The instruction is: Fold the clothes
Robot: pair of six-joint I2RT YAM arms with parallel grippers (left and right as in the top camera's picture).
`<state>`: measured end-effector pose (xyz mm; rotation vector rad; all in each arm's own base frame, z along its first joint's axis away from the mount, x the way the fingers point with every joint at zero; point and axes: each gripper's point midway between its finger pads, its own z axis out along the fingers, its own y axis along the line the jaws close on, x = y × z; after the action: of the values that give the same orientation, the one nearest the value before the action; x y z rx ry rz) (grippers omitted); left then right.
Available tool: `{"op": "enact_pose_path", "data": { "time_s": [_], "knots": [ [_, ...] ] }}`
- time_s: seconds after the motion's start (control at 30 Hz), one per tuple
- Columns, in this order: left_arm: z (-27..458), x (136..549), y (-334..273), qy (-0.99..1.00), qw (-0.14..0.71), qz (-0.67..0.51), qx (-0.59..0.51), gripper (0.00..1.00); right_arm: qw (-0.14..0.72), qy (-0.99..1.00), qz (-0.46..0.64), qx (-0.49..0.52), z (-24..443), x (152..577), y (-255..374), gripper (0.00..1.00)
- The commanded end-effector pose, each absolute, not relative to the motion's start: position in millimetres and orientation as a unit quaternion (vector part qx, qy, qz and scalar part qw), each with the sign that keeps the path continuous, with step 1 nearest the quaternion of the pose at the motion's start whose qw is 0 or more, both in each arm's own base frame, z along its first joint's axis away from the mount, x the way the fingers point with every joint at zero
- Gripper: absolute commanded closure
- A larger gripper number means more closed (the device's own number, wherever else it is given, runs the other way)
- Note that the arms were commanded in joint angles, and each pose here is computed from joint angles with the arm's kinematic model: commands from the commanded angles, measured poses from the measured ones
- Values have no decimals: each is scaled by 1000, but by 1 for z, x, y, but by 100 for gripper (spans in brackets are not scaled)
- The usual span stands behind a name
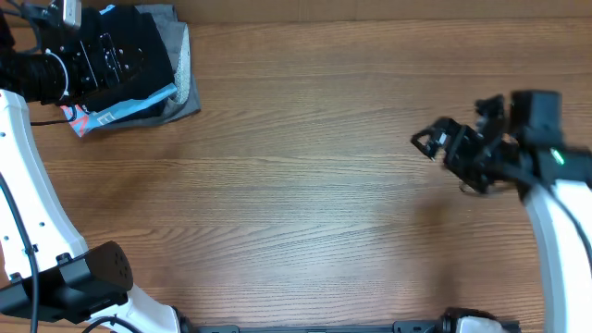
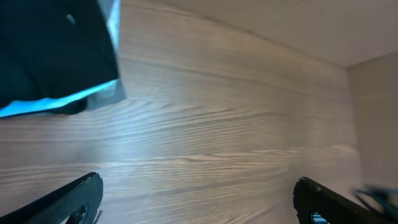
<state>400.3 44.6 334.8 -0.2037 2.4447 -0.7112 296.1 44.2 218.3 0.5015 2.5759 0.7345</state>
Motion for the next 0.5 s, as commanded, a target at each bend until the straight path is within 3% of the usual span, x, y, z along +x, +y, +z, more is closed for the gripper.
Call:
{"op": "enact_pose_path", "data": {
  "time_s": [0.0, 0.23, 0.47],
  "knots": [
    [343, 392, 55, 925, 307, -216, -70, 0, 278, 918, 226, 171, 256, 264, 35, 0],
    [333, 391, 74, 938, 297, -157, -88, 0, 375, 887, 225, 148, 303, 196, 41, 0],
    [329, 389, 86, 943, 292, -123, -98, 0, 419, 869, 227, 134, 318, 166, 45, 0]
  ]
}}
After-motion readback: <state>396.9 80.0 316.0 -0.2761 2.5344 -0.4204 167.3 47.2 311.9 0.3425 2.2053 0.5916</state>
